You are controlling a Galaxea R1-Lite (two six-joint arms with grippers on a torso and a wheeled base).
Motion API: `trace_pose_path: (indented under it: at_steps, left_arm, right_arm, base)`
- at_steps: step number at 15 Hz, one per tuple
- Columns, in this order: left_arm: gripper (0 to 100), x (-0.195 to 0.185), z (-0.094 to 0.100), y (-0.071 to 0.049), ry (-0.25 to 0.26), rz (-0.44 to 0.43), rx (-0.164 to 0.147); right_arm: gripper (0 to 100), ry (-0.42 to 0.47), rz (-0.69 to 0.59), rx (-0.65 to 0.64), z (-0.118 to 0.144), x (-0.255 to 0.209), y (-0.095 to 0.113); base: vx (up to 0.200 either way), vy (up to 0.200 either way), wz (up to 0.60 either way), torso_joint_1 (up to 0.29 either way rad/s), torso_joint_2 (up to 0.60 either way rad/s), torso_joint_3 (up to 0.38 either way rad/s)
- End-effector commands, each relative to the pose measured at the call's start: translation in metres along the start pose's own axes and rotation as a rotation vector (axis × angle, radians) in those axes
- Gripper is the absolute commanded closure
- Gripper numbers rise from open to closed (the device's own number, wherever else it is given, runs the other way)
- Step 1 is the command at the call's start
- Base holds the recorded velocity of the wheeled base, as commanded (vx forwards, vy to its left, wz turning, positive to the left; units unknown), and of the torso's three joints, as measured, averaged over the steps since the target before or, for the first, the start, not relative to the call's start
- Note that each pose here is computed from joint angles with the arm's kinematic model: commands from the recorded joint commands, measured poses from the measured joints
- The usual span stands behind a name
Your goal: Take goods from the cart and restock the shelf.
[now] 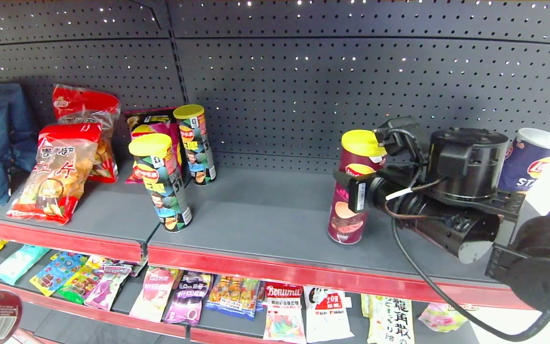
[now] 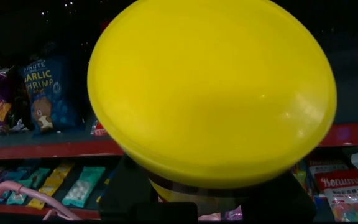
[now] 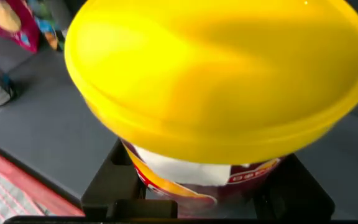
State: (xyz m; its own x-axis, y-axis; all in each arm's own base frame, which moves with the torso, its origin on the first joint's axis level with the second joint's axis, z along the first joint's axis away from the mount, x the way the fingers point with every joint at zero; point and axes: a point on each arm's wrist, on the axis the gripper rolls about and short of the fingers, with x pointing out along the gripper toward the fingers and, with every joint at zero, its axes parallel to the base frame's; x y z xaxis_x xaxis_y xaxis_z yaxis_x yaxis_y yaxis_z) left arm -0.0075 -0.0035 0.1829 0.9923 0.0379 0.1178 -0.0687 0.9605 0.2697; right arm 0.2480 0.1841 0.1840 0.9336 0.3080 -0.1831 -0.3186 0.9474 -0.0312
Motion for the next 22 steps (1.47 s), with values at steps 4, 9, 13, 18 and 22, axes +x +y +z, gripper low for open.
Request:
trace_pose_path:
  at_steps: [4,9,13,18,22]
  left_arm:
    - [100,-0.002,0.0,0.0,-0.008,0.003,0.002]
    - [100,-0.001,0.002,0.0,-0.008,0.002,0.002]
    - [100,-0.002,0.003,0.001,-0.017,0.004,0.003]
    - [100,-0.001,0.001,0.0,-0.004,0.0,0.002]
    - [100,-0.002,0.0,0.0,0.015,-0.005,0.0]
  right_arm:
    - [100,0.025,0.036,-0.011,-0.016,-0.007,0.008]
    - [100,0.039,0.078,-0.003,-0.025,-0.006,0.021]
    - [100,0.033,0.106,-0.016,-0.027,-0.006,0.03]
    - [100,0.043,0.105,-0.02,-0.029,-0.007,0.03]
    - [100,0.045,0.118,-0.023,-0.03,-0.008,0.029]
  base:
    - [0.0,0.0,0.0,0.0,0.0,0.0]
    - [0.0,0.0,0.0,0.0,0.0,0.0]
    - [0.0,0.0,0.0,0.0,0.0,0.0]
    - [0.0,0.0,0.0,0.0,0.0,0.0]
    - [0.0,0.0,0.0,0.0,0.0,0.0]
